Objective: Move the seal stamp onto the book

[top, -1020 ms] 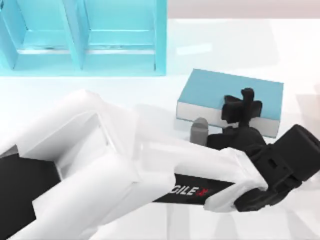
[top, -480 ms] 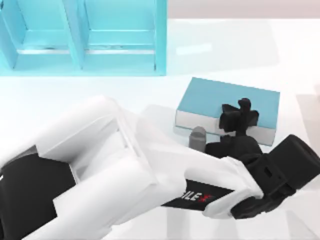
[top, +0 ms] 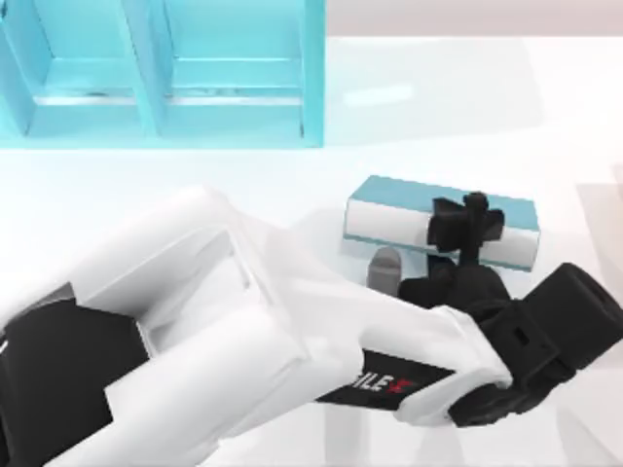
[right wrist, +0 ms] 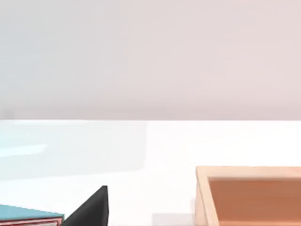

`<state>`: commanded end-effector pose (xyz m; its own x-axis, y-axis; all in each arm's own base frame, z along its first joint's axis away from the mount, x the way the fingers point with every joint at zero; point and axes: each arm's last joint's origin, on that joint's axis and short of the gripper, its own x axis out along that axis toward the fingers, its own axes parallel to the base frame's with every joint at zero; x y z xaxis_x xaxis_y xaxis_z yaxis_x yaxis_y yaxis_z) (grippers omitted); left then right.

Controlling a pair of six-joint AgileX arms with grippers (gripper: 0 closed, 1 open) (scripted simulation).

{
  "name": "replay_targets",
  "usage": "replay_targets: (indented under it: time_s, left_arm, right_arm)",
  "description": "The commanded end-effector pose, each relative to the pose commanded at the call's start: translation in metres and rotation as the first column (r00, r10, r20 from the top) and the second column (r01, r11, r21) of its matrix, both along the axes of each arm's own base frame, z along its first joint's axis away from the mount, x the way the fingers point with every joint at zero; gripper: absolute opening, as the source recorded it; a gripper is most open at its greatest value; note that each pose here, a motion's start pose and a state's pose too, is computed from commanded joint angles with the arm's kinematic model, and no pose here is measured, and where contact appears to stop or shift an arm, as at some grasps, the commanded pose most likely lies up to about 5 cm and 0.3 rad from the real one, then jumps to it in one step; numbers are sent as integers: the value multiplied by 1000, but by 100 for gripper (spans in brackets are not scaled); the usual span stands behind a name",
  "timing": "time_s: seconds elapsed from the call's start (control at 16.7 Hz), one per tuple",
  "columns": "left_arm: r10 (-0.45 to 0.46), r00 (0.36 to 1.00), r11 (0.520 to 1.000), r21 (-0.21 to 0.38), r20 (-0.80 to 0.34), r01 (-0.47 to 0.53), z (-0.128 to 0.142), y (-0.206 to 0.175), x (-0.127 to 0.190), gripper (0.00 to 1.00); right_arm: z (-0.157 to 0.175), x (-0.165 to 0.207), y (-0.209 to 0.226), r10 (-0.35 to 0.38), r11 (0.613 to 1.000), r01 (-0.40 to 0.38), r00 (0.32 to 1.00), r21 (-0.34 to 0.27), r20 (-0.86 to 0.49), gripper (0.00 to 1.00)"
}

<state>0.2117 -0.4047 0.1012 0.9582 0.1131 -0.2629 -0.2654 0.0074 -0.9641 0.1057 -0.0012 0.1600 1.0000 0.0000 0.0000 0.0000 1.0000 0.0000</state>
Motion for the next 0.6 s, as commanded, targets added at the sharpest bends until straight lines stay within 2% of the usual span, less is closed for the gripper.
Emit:
replay_targets:
  time_s: [0.18,0.6]
  left_arm:
    - [0,1000,1000,0,0,0,0,0,0,98]
    - [0,1000,1000,0,0,0,0,0,0,100]
  right_arm:
    - [0,0,0,0,1000,0,1000,0,0,100]
    - [0,0,0,0,1000,0,1000,0,0,100]
